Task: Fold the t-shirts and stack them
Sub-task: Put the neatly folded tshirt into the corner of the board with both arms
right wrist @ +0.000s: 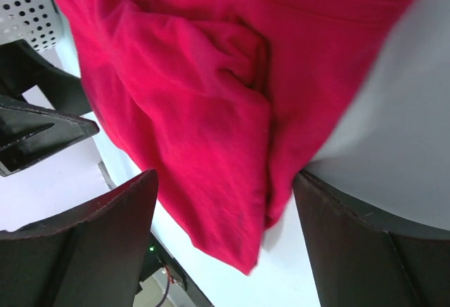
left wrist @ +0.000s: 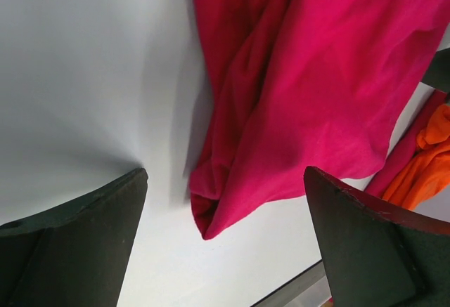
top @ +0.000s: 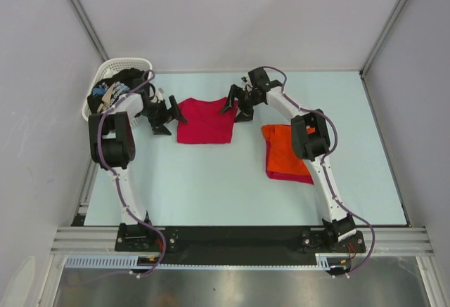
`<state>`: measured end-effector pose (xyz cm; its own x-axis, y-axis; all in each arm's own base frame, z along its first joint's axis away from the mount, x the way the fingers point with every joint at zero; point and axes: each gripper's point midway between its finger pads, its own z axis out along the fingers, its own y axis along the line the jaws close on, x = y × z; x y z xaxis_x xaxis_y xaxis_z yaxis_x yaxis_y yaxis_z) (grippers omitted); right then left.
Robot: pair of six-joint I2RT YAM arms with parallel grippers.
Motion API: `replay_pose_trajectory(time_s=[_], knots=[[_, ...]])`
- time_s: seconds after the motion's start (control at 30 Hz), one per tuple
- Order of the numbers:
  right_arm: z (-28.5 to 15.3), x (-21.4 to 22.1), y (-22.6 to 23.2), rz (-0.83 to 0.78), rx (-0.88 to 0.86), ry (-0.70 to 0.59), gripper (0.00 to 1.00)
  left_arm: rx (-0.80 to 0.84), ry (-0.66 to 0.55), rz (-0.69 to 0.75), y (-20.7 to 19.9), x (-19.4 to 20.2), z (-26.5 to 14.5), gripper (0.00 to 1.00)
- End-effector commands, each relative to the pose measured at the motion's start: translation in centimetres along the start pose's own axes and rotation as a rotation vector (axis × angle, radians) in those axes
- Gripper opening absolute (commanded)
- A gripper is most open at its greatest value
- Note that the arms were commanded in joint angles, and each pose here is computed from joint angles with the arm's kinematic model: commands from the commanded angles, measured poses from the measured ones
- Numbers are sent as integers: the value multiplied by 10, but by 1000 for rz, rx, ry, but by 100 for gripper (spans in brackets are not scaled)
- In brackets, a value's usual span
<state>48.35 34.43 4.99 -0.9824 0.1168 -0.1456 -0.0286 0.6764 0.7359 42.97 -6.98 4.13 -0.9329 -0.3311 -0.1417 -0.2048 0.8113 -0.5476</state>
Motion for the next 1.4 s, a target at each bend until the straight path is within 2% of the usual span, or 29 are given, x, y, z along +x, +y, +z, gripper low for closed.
replay_pose_trajectory(time_s=[0.0, 0.23, 0.43, 0.53, 0.57, 0.6, 0.63, 0.67, 0.7, 0.73, 0.77, 0.83, 0.97, 1.13, 1.37], knots=[[27, 14, 7, 9, -7, 39, 83, 94, -25, 70, -31, -17, 7, 100], [46, 29, 27, -2, -24, 63, 83, 118, 44, 107, -53, -7, 40, 100], [52, 42, 13, -1, 24, 91, 82, 88, 66, 97, -47, -3, 50, 98], [55, 48, 10, 5, 38, 103, 77, 100, 86, 97, -45, 1, 54, 75], [55, 49, 9, 7, 40, 108, 75, 107, 93, 94, -45, 2, 56, 59], [55, 49, 11, 4, 33, 108, 71, 110, 103, 89, -45, 4, 57, 52], [55, 50, 13, -3, 33, 110, 56, 107, 106, 87, -43, 5, 59, 44], [55, 52, 11, 6, 44, 118, 47, 105, 110, 86, -42, 5, 60, 24], [55, 53, 9, 12, 49, 125, 37, 98, 116, 83, -40, 7, 60, 13], [54, 53, 10, 7, 53, 126, 21, 86, 119, 83, -38, 8, 60, 3], [51, 58, 3, 21, 81, 147, 13, 75, 121, 81, -36, 9, 61, 0], [49, 65, -10, 37, 123, 169, 0, 56, 138, 69, -30, 15, 59, 0], [36, 65, -17, 19, 148, 142, 0, 69, 134, 72, -31, 22, 54, 0], [2, 35, 11, -64, 129, 27, 0, 105, 66, 115, -53, 7, 28, 0], [-54, -8, 67, -166, 43, -144, 0, 199, -97, 191, -109, -16, -44, 0]])
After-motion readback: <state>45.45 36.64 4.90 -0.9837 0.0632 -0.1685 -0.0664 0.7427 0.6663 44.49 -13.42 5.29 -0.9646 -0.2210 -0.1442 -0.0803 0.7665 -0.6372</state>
